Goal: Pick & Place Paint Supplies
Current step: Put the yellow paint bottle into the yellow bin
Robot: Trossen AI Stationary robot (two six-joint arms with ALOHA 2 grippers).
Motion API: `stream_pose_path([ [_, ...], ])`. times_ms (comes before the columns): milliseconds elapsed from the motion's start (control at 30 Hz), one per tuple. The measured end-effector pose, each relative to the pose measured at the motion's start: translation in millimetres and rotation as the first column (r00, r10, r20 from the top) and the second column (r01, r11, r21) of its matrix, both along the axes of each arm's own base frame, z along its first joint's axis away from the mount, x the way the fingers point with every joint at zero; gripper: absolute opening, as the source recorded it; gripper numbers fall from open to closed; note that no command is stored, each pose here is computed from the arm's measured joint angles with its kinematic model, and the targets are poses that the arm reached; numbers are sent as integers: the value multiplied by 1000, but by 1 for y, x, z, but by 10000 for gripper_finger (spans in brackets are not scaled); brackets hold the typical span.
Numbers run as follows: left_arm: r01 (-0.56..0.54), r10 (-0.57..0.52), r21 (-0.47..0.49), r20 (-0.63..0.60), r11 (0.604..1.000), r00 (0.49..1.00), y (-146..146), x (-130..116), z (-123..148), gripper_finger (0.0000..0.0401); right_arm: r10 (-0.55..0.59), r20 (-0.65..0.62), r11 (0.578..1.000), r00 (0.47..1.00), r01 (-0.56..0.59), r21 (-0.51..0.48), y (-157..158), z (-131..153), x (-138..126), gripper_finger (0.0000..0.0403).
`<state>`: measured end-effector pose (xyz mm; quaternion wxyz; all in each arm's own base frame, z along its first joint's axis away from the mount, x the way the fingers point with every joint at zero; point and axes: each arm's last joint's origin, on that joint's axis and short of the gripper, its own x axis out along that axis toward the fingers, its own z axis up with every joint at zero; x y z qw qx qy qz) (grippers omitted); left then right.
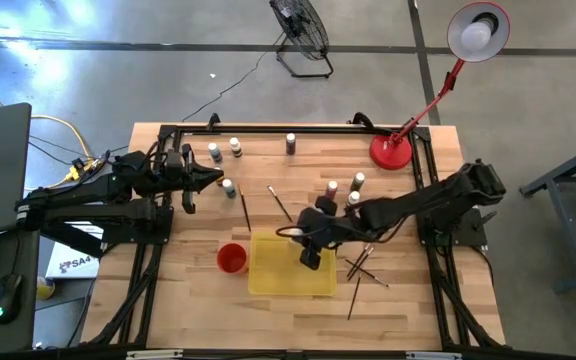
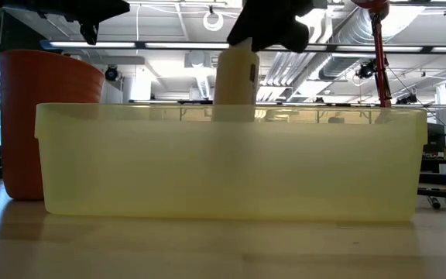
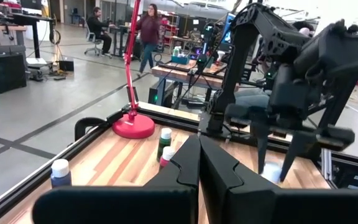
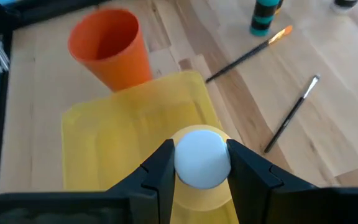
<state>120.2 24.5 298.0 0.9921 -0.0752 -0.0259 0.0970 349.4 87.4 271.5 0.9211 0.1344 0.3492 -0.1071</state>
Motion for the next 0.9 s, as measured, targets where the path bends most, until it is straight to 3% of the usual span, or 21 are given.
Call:
stream_pose_path([
  [200,1,-1,0,1,1000,1000,0,0,0,0,6,-17,1000,1000,-6,1,3,-14,9,110],
  [900,3,-3,-5,-22,1000,1000,0,0,-2,0,19,-37,1000,999,-19,-14,2,-19,11,124],
])
